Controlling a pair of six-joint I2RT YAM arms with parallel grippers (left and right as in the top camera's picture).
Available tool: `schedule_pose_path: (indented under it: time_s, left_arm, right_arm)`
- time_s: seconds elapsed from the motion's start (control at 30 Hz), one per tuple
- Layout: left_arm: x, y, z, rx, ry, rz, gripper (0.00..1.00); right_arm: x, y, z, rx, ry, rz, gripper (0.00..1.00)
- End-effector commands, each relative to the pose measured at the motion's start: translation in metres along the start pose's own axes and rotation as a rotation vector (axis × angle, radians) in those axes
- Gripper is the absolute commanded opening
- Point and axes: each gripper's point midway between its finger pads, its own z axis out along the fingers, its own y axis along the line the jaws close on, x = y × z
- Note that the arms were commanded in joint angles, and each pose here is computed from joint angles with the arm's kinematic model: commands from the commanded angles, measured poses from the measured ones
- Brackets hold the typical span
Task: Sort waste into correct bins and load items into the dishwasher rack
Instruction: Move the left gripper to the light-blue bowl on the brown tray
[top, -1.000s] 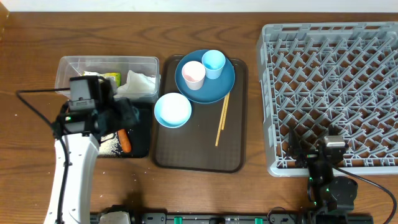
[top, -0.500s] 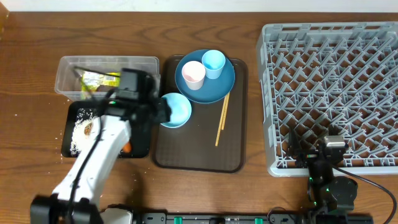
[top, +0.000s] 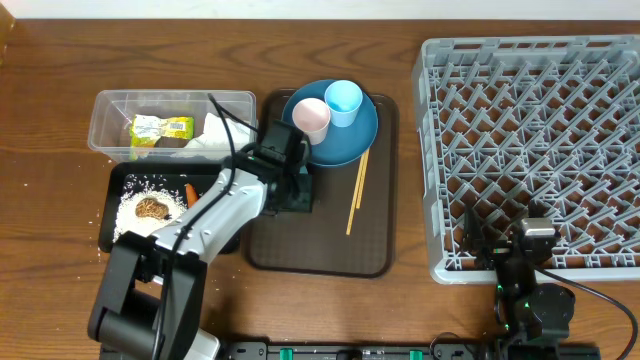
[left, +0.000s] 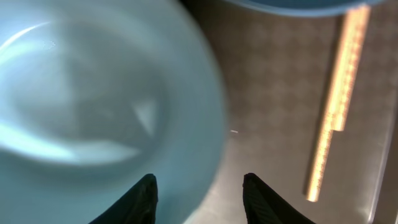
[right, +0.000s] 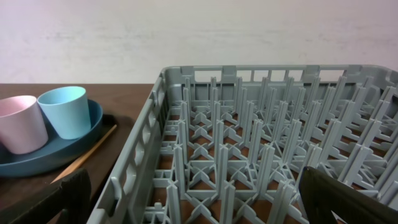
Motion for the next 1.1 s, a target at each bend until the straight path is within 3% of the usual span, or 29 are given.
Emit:
schedule_pose_path:
  time_s: [0.0, 0.3, 0.47, 0.5, 0.63, 0.83, 1.07]
  left_arm:
    - [-0.003, -0.028, -0.012, 0.090, -0.016, 0.039, 0.43]
    - [0.005, -0.064, -0.044, 0.196, -0.055, 0.115, 0.43]
    - [-0.001, -0.048, -0.043, 0.092, -0.092, 0.113, 0.43]
    - [-0.006, -0.040, -0.043, 0.044, -0.114, 0.111, 0.41]
    - [-0.024, -0.003, -0.048, -0.180, -0.210, 0.095, 0.11]
    - [-0.030, 0.012, -0.048, -0.266, -0.238, 0.088, 0.07]
    - [-0.019, 0.020, -0.018, -0.288, -0.139, 0.087, 0.07]
  right_arm:
    - [0.002, 0.000, 0.000, -0.003, 0.005, -0.015, 0.99]
    - [0.002, 0.000, 0.000, -0.003, 0.005, -0.015, 0.99]
    - [0.002, 0.000, 0.000, -0.003, 0.005, -0.015, 0.99]
    - [0.002, 0.000, 0.000, -0.003, 0.005, -0.015, 0.99]
    - [0.002, 0.000, 0.000, -0.003, 0.005, -0.015, 0.99]
    - [0.002, 0.000, 0.000, -0.003, 0.005, -0.015, 0.99]
    - [0.002, 0.000, 0.000, -0.003, 0.005, -0.015, 0.99]
